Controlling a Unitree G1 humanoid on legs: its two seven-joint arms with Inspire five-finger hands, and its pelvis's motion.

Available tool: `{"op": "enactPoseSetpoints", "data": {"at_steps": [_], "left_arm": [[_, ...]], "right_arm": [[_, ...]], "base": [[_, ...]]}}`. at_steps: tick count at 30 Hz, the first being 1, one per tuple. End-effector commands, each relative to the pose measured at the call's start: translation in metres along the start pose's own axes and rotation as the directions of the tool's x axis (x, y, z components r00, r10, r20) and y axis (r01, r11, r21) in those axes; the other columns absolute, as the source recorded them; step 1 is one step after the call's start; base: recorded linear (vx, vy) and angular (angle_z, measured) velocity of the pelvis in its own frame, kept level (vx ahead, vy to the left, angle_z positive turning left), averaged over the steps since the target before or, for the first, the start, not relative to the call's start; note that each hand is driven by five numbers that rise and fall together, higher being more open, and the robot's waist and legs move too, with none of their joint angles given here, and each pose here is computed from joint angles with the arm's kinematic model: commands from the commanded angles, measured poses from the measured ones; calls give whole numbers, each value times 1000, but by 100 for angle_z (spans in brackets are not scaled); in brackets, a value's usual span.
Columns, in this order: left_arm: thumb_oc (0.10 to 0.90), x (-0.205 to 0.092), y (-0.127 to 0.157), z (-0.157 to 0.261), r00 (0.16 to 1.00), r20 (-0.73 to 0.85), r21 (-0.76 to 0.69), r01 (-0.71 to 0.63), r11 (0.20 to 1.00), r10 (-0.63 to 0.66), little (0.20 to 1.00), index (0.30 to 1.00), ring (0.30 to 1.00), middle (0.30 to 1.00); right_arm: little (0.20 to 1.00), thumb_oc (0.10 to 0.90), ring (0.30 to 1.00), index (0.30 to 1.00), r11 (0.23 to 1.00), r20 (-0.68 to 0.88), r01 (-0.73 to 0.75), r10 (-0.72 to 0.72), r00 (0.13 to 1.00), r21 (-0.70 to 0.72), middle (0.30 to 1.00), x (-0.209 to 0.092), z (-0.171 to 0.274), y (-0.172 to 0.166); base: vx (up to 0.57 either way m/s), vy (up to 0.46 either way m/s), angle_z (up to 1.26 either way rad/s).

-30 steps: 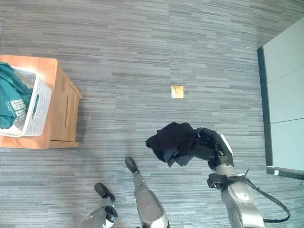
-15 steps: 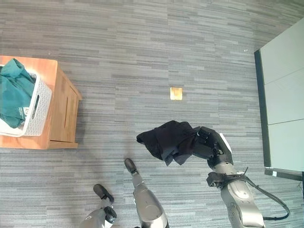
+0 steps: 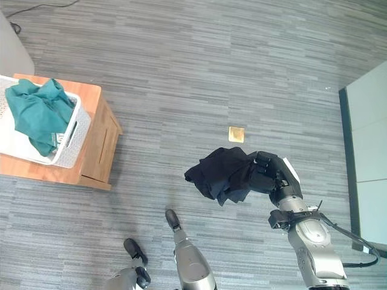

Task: Pick up bed clothes into laundry basket.

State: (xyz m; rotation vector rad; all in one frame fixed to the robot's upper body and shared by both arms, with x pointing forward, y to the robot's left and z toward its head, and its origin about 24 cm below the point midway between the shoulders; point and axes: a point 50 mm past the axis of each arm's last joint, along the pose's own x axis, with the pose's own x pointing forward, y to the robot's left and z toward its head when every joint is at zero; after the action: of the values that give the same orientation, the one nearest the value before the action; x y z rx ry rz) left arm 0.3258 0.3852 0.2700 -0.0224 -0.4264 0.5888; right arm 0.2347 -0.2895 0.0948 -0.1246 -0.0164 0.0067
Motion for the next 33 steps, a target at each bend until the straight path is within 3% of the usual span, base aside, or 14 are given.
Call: {"op": "enactPoseSetpoints", "data": {"at_steps": [1, 4, 8, 9, 10, 11, 12, 13, 14, 15, 19, 28, 33], "left_arm": [[800, -7, 7, 30, 972, 228, -105, -27, 994, 51, 900, 900, 900, 900], [800, -24, 3, 24, 960, 279, -126, 2, 992, 33, 900, 900, 900, 900], [800, -70, 1, -18, 971, 238, -115, 68, 991, -39, 900, 900, 900, 900], [800, -97, -3, -46, 982, 160, -134, 121, 984, -99, 900, 900, 900, 900], [800, -98, -1, -47, 983, 158, -135, 112, 985, -90, 900, 900, 900, 900], [800, -118, -3, -67, 987, 85, -173, 150, 973, -137, 900, 900, 900, 900], [800, -153, -5, -102, 980, -67, -286, 159, 945, -186, 900, 900, 900, 900], [800, -154, -4, -102, 981, -68, -287, 153, 945, -180, 900, 900, 900, 900], [800, -169, -8, -112, 969, -119, -336, 167, 927, -217, 900, 900, 900, 900], [800, -194, -1, -137, 945, -247, -409, 96, 907, -212, 900, 900, 900, 900], [800, -215, -5, -154, 915, -327, -486, 52, 872, -237, 900, 900, 900, 900], [800, -207, -25, -149, 904, -283, -532, 130, 837, -321, 900, 900, 900, 900], [800, -224, -40, -170, 876, -357, -576, 68, 815, -325, 900, 900, 900, 900]], "right_arm": [[300, 400, 300, 300, 987, 206, 110, -84, 975, -114, 300, -2, 47, -32], [300, 400, 300, 300, 974, 257, 151, -104, 961, -170, 300, -1, 64, -42], [300, 400, 300, 300, 906, 344, 263, -143, 928, -333, 300, 14, 105, -66], [300, 400, 300, 300, 860, 364, 317, -169, 916, -399, 300, 24, 124, -78], [300, 400, 300, 300, 861, 366, 311, -160, 917, -403, 300, 27, 125, -76], [300, 400, 300, 300, 835, 390, 336, -161, 907, -436, 300, 35, 143, -80], [300, 400, 300, 300, 810, 436, 370, -160, 886, -456, 300, 48, 172, -84], [300, 400, 300, 300, 810, 438, 366, -153, 886, -458, 300, 50, 173, -82], [300, 400, 300, 300, 785, 460, 381, -140, 877, -488, 300, 56, 192, -81], [300, 400, 300, 300, 743, 504, 412, -117, 856, -527, 300, 64, 217, -75], [300, 400, 300, 300, 710, 569, 453, -89, 818, -539, 300, 77, 248, -61], [300, 400, 300, 300, 735, 589, 424, -41, 807, -529, 300, 112, 275, -19], [300, 400, 300, 300, 741, 643, 408, 43, 765, -534, 300, 136, 321, 45]], "base": [[-36, -11, 13], [-49, -13, 9], [-24, -8, 12], [0, 0, 0], [0, 0, 0], [-21, -11, 10], [-17, -8, 11], [-52, -3, 15], [-98, 35, 17], [-95, 36, 26], [-63, 6, 49], [70, -126, 100], [96, -255, 99]]}}
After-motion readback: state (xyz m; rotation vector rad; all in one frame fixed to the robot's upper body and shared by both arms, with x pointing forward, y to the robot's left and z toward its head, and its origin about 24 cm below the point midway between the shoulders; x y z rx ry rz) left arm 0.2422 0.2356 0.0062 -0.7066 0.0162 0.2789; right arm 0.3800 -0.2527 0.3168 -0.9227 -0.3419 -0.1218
